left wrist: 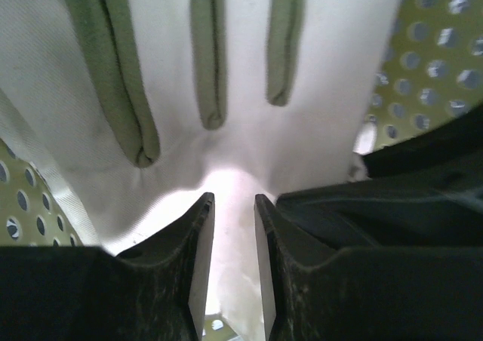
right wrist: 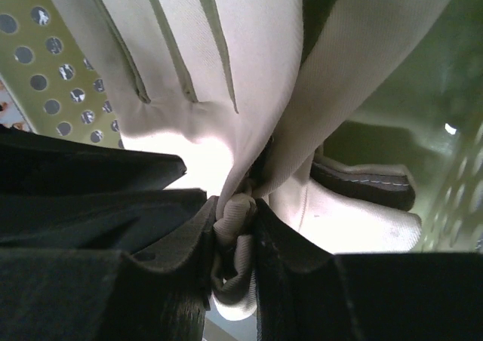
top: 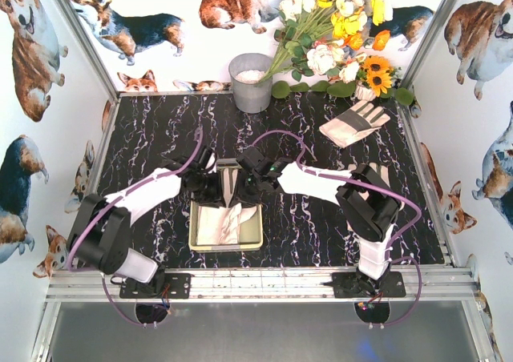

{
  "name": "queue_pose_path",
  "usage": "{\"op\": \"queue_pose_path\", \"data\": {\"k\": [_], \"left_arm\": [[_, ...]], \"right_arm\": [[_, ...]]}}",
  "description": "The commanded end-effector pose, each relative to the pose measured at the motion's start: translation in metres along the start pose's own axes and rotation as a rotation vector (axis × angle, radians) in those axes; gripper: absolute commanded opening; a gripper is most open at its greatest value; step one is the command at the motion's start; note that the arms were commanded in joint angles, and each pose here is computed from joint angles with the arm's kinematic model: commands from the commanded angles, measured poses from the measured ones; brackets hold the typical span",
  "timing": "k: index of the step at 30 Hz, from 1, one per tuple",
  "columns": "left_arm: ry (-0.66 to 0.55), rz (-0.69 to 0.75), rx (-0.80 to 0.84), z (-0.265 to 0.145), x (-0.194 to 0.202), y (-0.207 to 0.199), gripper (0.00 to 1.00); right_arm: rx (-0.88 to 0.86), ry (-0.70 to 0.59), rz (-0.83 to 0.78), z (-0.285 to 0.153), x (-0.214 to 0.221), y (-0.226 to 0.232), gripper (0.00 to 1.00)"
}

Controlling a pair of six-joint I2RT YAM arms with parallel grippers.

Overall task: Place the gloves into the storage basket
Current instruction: Place the glove in the bin.

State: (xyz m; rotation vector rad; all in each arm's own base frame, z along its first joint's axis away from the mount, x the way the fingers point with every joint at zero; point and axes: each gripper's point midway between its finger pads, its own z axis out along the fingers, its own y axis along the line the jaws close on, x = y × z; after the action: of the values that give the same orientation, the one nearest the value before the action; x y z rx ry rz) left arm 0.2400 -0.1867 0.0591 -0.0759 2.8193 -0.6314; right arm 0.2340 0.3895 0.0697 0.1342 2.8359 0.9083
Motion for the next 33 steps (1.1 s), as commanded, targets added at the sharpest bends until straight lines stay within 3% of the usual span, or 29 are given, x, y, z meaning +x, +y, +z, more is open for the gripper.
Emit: {"op": "queue_pose_path", "data": {"k": [1,6,11,22,26,29,33], "left_arm": [[0.043,0.034,-0.131,0.013,0.012,0.029,0.20],[0.064,0.034,-0.175,0.016,0.016,0.039,0.20],[0.064,0.035,-0.178,0.016,0.015,0.039,0.20],[0.044,0.049,-0.147,0.010,0.008,0.029,0.23],[0.019,0.053,-0.120,0.003,-0.002,0.018,0.25],[0.005,0.058,-0.101,-0.001,-0.009,0.011,0.25],[-0.003,0.061,-0.085,-0.004,-0.014,0.005,0.26]], "right_arm": [[0.020,-0.016,-0.056,-0.006,-0.004,0.004,0.21],[0.056,-0.043,-0.103,-0.026,-0.009,0.003,0.37],[0.086,-0.087,-0.140,-0.052,-0.014,0.005,0.42],[0.159,-0.195,-0.153,-0.101,-0.025,-0.013,0.43],[0.071,-0.165,-0.183,-0.104,-0.020,0.006,0.42],[-0.063,-0.110,-0.215,-0.096,-0.012,0.035,0.37],[-0.097,-0.061,-0.227,-0.081,-0.006,0.049,0.31]]}}
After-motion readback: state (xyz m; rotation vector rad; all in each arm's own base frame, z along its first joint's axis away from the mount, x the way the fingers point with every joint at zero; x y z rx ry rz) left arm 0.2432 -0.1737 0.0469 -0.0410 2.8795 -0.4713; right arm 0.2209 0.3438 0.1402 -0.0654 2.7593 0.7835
